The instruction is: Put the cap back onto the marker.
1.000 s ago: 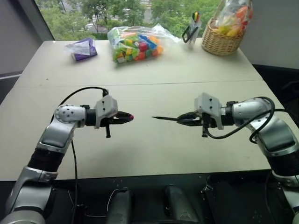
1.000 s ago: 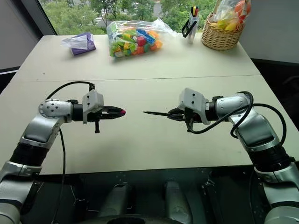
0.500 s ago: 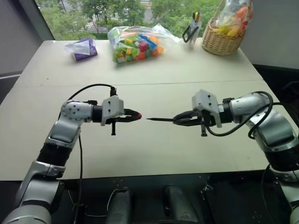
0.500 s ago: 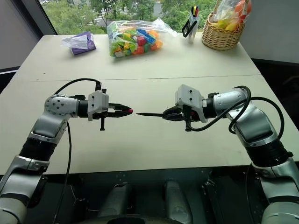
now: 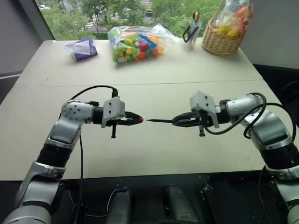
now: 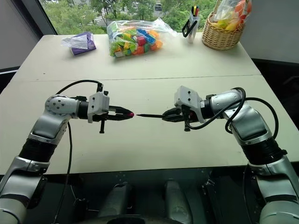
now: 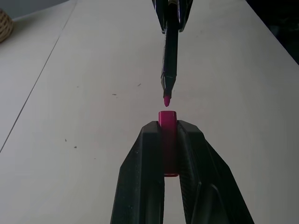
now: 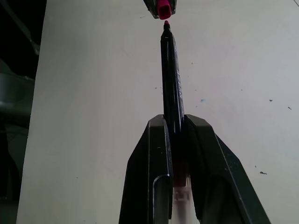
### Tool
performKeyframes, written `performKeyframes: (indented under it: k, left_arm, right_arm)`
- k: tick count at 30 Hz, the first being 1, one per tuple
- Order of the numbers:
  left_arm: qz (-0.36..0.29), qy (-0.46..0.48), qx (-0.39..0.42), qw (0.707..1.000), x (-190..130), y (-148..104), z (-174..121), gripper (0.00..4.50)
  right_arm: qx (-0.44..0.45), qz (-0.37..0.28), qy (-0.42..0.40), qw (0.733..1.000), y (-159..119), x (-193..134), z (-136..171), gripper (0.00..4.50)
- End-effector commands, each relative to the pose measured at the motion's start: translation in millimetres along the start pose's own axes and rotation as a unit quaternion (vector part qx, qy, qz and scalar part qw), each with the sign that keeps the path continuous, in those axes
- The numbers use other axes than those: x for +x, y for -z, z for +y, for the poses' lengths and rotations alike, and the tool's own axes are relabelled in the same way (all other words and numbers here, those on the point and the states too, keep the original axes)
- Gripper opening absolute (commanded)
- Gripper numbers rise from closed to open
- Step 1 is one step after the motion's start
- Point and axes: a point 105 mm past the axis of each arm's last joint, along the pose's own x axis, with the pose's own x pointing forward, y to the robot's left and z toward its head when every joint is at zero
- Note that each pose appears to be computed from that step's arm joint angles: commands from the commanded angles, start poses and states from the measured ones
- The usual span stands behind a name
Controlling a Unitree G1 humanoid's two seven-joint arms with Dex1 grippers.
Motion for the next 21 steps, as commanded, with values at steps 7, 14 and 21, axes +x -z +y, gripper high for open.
performKeyframes:
  k: [7,14,21]
  left_arm:
    - [-0.012,0.003,0.021,1.0,1.3,-11.5,0.1,0.0]
    - [-0.014,0.005,0.02,1.0,3.7,-13.5,-0.8,0.0]
    - [-0.02,0.01,0.015,1.0,9.2,-15.5,-5.1,0.0]
  right_arm:
    - [-0.02,-0.011,0.004,1.0,-10.6,-0.2,-1.0,0.03]
    - [-0.02,-0.016,0.0,1.0,-12.9,4.4,1.6,0.03]
    - [-0.021,-0.02,-0.002,1.0,-14.9,8.6,3.8,0.03]
